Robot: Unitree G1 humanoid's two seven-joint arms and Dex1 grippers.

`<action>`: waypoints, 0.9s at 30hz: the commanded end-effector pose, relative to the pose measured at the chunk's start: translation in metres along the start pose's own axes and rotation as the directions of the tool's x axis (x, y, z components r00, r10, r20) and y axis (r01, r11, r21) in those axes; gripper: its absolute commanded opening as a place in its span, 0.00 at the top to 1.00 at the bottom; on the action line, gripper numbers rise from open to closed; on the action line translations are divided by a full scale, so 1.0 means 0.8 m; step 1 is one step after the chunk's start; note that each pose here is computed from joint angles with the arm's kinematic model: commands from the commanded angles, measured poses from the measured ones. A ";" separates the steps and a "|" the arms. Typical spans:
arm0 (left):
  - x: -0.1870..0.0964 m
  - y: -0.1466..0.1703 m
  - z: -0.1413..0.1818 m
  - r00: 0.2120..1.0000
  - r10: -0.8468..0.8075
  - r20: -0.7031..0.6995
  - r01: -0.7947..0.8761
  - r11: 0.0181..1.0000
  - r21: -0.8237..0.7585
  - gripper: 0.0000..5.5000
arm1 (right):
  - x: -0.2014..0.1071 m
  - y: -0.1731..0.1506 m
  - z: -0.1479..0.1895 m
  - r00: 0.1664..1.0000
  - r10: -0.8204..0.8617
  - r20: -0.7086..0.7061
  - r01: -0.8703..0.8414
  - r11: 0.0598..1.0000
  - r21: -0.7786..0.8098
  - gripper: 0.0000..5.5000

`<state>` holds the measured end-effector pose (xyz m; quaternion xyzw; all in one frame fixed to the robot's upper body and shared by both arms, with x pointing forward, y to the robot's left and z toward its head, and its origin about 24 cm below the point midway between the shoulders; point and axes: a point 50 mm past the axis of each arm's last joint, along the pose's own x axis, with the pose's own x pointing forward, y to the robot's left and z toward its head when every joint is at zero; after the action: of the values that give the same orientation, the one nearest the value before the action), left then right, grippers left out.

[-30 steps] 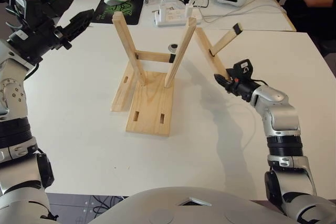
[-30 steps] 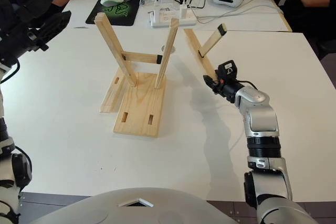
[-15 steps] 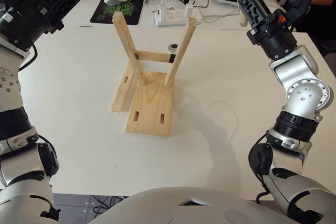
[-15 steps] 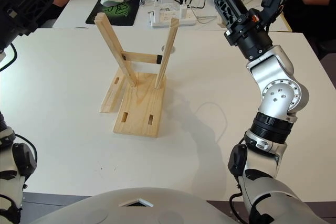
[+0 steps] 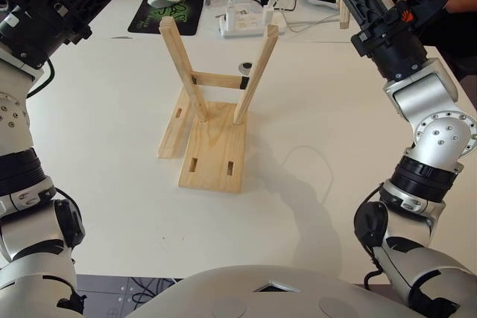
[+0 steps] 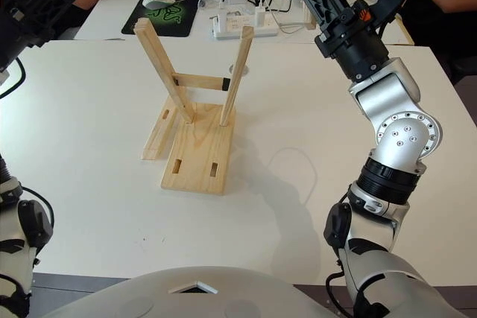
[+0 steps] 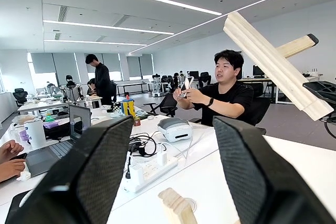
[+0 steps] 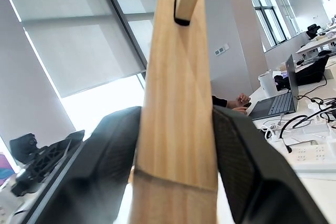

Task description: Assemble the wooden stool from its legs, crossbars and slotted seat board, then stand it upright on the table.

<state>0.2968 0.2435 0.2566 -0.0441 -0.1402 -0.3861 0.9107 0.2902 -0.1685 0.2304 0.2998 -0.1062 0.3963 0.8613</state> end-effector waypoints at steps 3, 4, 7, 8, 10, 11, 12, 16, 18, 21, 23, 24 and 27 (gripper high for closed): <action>0.058 -0.060 -0.009 0.915 -0.399 0.062 0.399 0.871 -0.286 0.34 | 0.050 0.104 -0.062 0.867 0.471 -0.162 -0.448 0.880 0.159 0.61; 0.058 -0.058 -0.006 0.917 -0.394 0.062 0.395 0.874 -0.282 0.34 | 0.050 0.102 -0.064 0.870 0.464 -0.169 -0.442 0.884 0.153 0.61; 0.056 -0.056 -0.002 0.920 -0.387 0.059 0.387 0.877 -0.285 0.34 | 0.046 0.099 -0.067 0.875 0.447 -0.186 -0.426 0.894 0.141 0.62; 0.055 -0.056 -0.002 0.921 -0.384 0.061 0.384 0.877 -0.290 0.34 | 0.045 0.098 -0.068 0.875 0.445 -0.190 -0.424 0.895 0.141 0.62; 0.051 -0.057 -0.002 0.924 -0.379 0.051 0.377 0.877 -0.297 0.34 | 0.043 0.099 -0.070 0.876 0.441 -0.193 -0.419 0.896 0.145 0.62; 0.048 -0.057 -0.002 0.925 -0.378 0.039 0.372 0.880 -0.297 0.34 | 0.043 0.098 -0.070 0.877 0.440 -0.193 -0.417 0.897 0.148 0.62; 0.045 -0.056 -0.003 0.927 -0.375 0.023 0.365 0.884 -0.292 0.34 | 0.043 0.098 -0.070 0.879 0.437 -0.191 -0.414 0.898 0.151 0.62; 0.032 -0.047 -0.005 0.938 -0.345 -0.043 0.321 0.907 -0.275 0.34 | 0.043 0.091 -0.063 0.895 0.421 -0.149 -0.396 0.902 0.171 0.62; 0.021 -0.041 -0.008 0.940 -0.326 -0.098 0.292 0.921 -0.259 0.34 | 0.043 0.086 -0.055 0.906 0.411 -0.106 -0.386 0.902 0.195 0.62; 0.011 -0.037 -0.008 0.940 -0.317 -0.125 0.278 0.925 -0.258 0.34 | 0.039 0.080 -0.051 0.915 0.393 -0.091 -0.368 0.906 0.208 0.62; 0.007 -0.038 -0.008 0.938 -0.322 -0.130 0.281 0.923 -0.262 0.34 | 0.037 0.076 -0.052 0.921 0.378 -0.091 -0.353 0.911 0.212 0.62; 0.007 -0.038 -0.007 0.937 -0.327 -0.122 0.285 0.919 -0.270 0.34 | 0.035 0.074 -0.053 0.922 0.374 -0.099 -0.348 0.913 0.213 0.62; 0.009 -0.044 -0.006 0.931 -0.353 -0.090 0.312 0.899 -0.307 0.34 | 0.030 0.069 -0.060 0.921 0.369 -0.128 -0.337 0.916 0.220 0.62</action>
<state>0.2816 0.2156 0.2491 -0.1177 -0.0195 -0.5426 0.8315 0.2630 -0.0937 0.2304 0.3258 -0.0534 0.5770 0.7470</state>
